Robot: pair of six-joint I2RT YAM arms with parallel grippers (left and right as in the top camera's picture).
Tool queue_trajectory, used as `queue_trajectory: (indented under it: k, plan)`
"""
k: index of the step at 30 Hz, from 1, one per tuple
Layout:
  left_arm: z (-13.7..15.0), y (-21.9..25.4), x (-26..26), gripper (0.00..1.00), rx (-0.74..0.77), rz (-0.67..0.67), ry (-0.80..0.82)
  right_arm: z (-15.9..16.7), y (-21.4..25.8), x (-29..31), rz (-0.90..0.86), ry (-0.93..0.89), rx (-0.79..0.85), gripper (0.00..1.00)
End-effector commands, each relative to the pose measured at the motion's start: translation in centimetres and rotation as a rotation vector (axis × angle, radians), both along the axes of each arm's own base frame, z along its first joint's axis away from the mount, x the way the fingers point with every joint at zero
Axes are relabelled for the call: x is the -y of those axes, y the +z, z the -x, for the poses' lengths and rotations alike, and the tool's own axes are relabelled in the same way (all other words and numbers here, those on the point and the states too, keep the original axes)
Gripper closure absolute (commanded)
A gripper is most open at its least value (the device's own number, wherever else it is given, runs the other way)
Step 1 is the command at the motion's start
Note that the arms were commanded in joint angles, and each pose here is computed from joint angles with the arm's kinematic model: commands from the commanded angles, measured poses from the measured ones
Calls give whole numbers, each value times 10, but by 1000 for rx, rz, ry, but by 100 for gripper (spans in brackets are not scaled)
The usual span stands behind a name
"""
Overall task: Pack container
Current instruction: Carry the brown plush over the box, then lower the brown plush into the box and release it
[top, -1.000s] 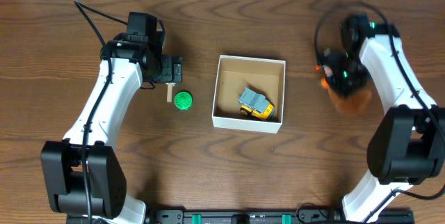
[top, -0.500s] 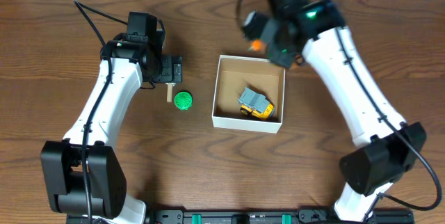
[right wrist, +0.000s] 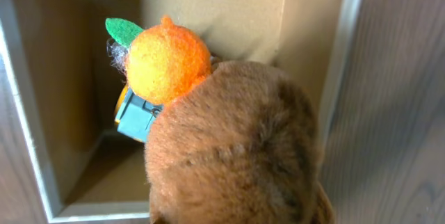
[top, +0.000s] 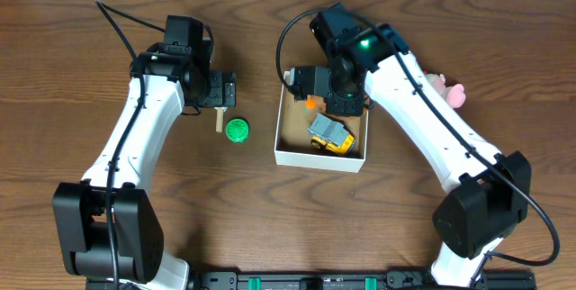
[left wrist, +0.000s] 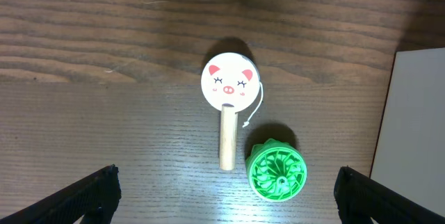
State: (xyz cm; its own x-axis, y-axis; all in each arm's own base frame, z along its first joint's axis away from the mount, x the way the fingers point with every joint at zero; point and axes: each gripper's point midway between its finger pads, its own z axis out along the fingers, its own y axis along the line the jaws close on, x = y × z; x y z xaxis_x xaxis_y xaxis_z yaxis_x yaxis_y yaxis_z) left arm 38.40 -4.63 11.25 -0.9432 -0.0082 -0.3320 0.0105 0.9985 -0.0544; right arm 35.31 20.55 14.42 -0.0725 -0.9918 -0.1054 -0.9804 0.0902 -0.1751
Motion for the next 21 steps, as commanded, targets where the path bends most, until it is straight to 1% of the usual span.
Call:
queue_trajectory:
  k: [1, 2, 5, 10, 15, 21]
  plan:
    - [-5, 4, -1, 2, 12, -4, -7, -3, -6, 5, 12, 27, 17, 99]
    - [-5, 4, -1, 2, 12, -4, -7, -6, -7, 4, 8, 25, 24, 99]
    - [-5, 4, -1, 2, 12, -4, -7, -13, -9, 2, -7, 21, 51, 94]
    - [-5, 4, -1, 2, 12, -4, -7, -24, -8, 4, -25, 3, 85, 92]
    - [-5, 4, -1, 2, 12, -4, -7, -28, -8, 15, -29, -54, 76, 93]
    - [-5, 4, -1, 2, 12, -4, -7, -29, -9, 21, -32, -69, 65, 94]
